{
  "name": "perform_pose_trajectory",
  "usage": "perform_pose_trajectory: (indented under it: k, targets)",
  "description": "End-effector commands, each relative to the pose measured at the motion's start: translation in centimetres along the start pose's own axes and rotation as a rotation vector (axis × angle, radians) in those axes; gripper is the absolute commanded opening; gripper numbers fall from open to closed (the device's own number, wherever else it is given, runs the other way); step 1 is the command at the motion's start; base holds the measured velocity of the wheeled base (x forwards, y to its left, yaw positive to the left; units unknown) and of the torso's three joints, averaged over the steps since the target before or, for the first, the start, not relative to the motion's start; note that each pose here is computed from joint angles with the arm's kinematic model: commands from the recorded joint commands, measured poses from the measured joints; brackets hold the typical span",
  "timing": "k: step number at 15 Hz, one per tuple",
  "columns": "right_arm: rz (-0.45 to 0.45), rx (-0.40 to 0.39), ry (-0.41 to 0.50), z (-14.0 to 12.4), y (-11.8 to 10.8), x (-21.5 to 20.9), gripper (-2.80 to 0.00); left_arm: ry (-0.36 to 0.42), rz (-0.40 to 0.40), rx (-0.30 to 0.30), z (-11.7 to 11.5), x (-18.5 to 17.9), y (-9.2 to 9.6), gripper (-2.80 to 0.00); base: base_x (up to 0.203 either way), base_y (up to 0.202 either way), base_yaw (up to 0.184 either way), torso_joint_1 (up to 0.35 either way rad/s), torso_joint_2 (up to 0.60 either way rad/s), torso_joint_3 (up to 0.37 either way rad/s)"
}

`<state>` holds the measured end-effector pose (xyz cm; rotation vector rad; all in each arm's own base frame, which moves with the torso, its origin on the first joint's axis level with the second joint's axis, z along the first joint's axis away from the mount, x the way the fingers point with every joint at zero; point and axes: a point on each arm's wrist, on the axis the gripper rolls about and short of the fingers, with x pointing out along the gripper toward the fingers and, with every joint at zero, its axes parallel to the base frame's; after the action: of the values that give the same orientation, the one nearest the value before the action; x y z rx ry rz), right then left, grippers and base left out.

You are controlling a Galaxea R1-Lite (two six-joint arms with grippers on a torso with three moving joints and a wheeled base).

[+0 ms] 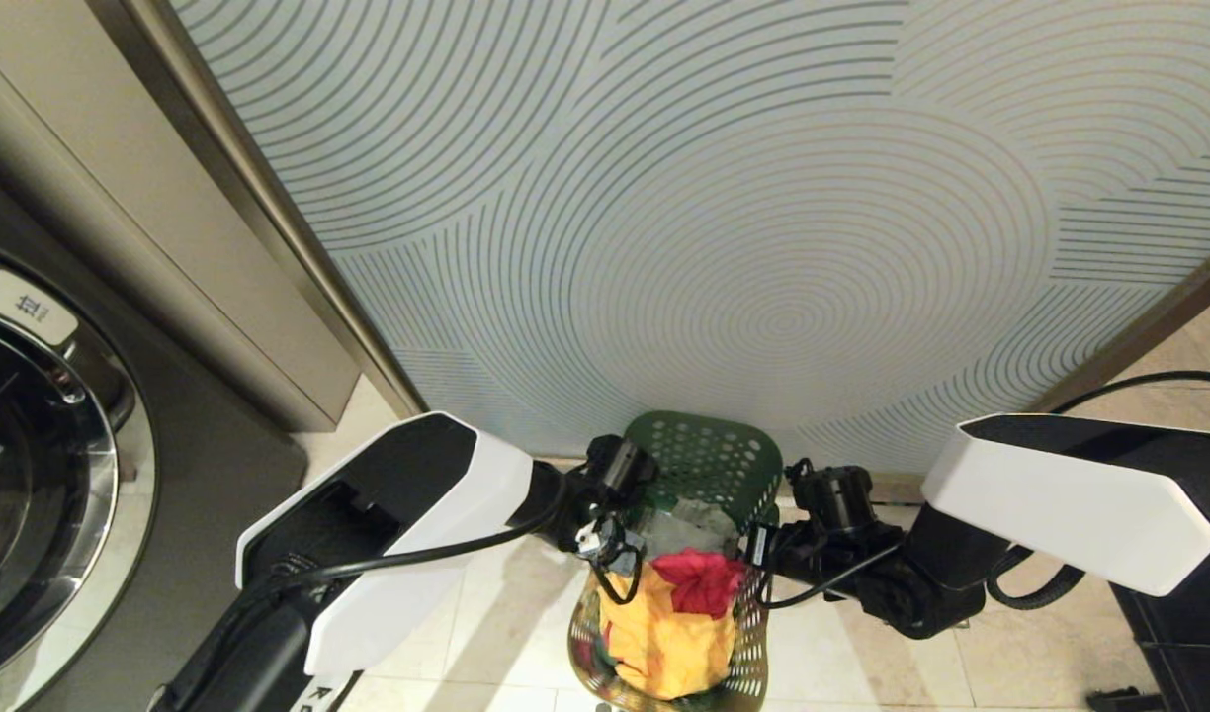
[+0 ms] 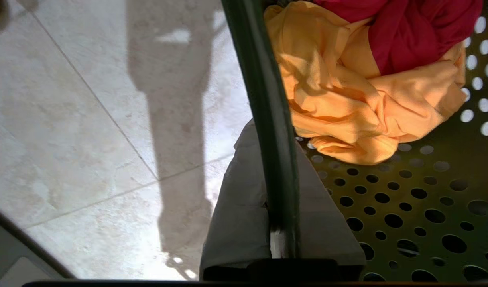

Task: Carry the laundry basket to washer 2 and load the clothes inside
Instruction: Pick up the clothes basket and put it beside the washing machine

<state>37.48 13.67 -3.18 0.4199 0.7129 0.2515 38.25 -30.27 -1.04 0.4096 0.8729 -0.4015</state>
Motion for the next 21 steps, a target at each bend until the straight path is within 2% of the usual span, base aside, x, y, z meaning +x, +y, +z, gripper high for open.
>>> perform_pose_trajectory:
  k: [1,3,6,8,11,14,21]
  targets:
    - [0.048,-0.001,-0.019,0.9,0.8,-1.7,-2.8,-0.018,-0.041,-0.029,1.1,-2.1,-0.1,-2.8,0.0,0.0,0.0,0.0,0.0,0.0]
    - [0.109,-0.009,-0.039,2.1,2.0,-4.3,-2.8,-0.015,-0.077,-0.078,1.9,-4.5,-0.2,-2.8,0.0,0.0,0.0,0.0,0.0,0.0]
    - [0.155,-0.015,-0.031,2.5,2.7,-7.3,-2.8,-0.024,-0.099,-0.094,2.6,-7.0,-0.6,-2.8,0.0,0.0,0.0,0.0,0.0,0.0]
    - [0.159,-0.016,-0.032,2.5,2.9,-9.2,-2.8,-0.029,-0.115,-0.111,3.2,-9.3,-0.9,-2.8,0.0,0.0,0.0,0.0,0.0,0.0]
    - [0.152,-0.017,-0.021,2.7,3.4,-12.3,-2.8,0.061,-0.133,-0.109,2.7,-11.9,-1.2,-2.8,0.0,0.0,0.0,0.0,0.0,0.0]
    - [0.124,-0.022,0.03,3.0,4.2,-14.9,-2.8,0.068,-0.133,-0.122,2.8,-13.7,-1.2,-2.8,0.0,0.0,0.0,0.0,0.0,0.0]
    - [0.107,-0.032,0.02,3.4,4.9,-16.7,-2.8,0.052,-0.146,-0.121,2.9,-14.9,-2.3,-2.8,0.0,0.0,0.0,0.0,0.0,0.0]
